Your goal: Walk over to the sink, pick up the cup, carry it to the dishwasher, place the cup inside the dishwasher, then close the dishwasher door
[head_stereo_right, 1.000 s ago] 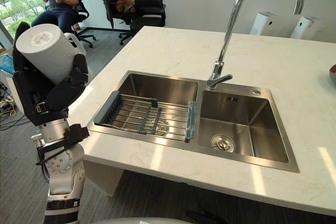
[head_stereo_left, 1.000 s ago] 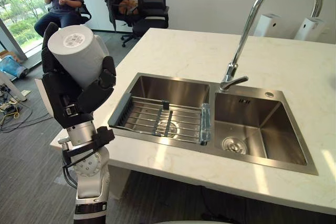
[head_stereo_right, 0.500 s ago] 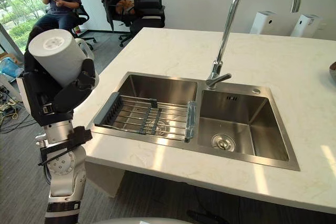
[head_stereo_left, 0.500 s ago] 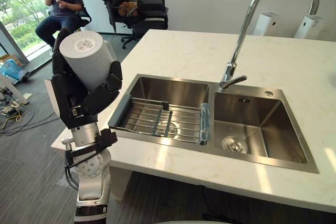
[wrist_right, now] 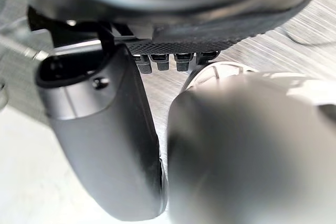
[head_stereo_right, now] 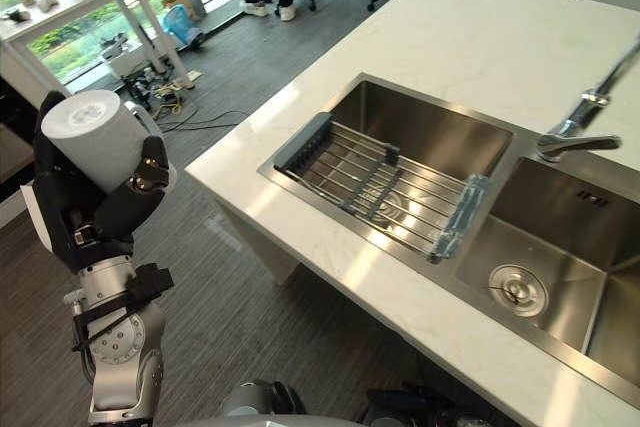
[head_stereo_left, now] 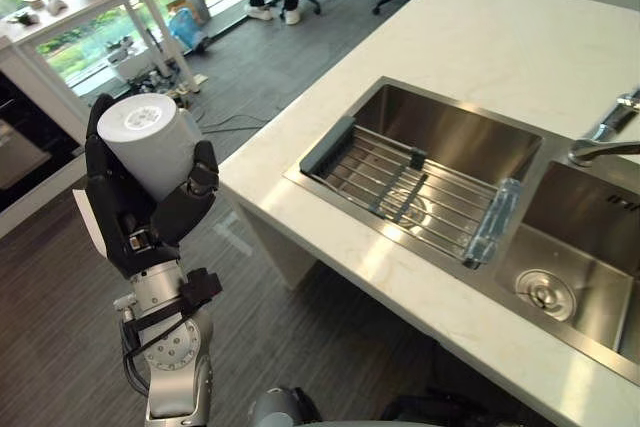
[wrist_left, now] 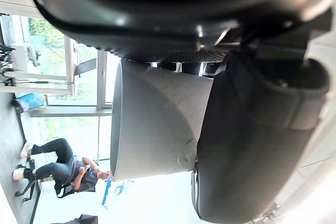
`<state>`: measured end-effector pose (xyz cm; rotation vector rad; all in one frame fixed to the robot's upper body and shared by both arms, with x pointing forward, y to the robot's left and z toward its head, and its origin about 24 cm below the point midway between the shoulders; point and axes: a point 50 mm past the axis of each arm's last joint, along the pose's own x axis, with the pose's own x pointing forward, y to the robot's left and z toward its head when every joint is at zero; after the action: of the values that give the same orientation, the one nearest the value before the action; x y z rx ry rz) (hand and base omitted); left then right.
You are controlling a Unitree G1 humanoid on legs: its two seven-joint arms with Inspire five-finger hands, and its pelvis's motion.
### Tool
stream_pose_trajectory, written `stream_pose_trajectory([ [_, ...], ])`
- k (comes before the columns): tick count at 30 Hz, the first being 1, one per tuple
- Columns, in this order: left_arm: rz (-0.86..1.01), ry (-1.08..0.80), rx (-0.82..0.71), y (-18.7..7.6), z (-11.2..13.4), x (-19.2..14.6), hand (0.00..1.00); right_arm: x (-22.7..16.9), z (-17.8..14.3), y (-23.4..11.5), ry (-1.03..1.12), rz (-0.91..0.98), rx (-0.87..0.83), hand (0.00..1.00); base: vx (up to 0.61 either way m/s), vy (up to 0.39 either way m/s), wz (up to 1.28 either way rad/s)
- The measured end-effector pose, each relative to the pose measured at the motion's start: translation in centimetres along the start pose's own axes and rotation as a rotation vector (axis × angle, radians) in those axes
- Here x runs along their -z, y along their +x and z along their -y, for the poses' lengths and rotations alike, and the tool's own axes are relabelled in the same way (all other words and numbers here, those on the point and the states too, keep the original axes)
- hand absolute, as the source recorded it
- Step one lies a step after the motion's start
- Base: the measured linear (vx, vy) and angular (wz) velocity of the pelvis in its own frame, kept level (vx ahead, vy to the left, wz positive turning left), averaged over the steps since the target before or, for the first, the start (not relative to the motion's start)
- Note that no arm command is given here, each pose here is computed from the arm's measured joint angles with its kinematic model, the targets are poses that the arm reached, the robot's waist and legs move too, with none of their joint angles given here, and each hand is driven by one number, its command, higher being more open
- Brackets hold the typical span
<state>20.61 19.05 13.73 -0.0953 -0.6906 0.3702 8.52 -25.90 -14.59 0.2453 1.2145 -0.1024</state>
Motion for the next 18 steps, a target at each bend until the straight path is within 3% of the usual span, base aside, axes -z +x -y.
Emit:
stream_pose_trajectory([
  [4,0.044,-0.065,0.048,0.3,1.5,-0.3,0.00,0.1,-0.8,0.3,0.048,0.036,-0.008,1.00,-0.12,0.030,1.61],
  [10,-0.015,-0.064,0.069,-0.9,1.1,0.2,0.00,-0.1,0.1,-0.3,0.028,0.081,0.023,1.00,-0.15,0.198,1.25],
  [13,-0.032,-0.176,0.103,-0.7,2.1,0.5,0.00,0.3,-0.2,-0.7,0.129,0.159,0.017,1.00,-0.10,0.137,2.60],
  [16,-0.102,-0.242,0.176,-1.3,4.0,2.1,0.00,0.9,-2.7,0.1,0.306,0.179,-0.032,1.00,0.02,-0.034,2.82],
  [18,-0.119,-0.252,0.203,-1.6,4.6,2.3,0.00,0.2,-3.7,0.5,0.306,0.192,-0.045,1.00,0.13,-0.024,1.44],
])
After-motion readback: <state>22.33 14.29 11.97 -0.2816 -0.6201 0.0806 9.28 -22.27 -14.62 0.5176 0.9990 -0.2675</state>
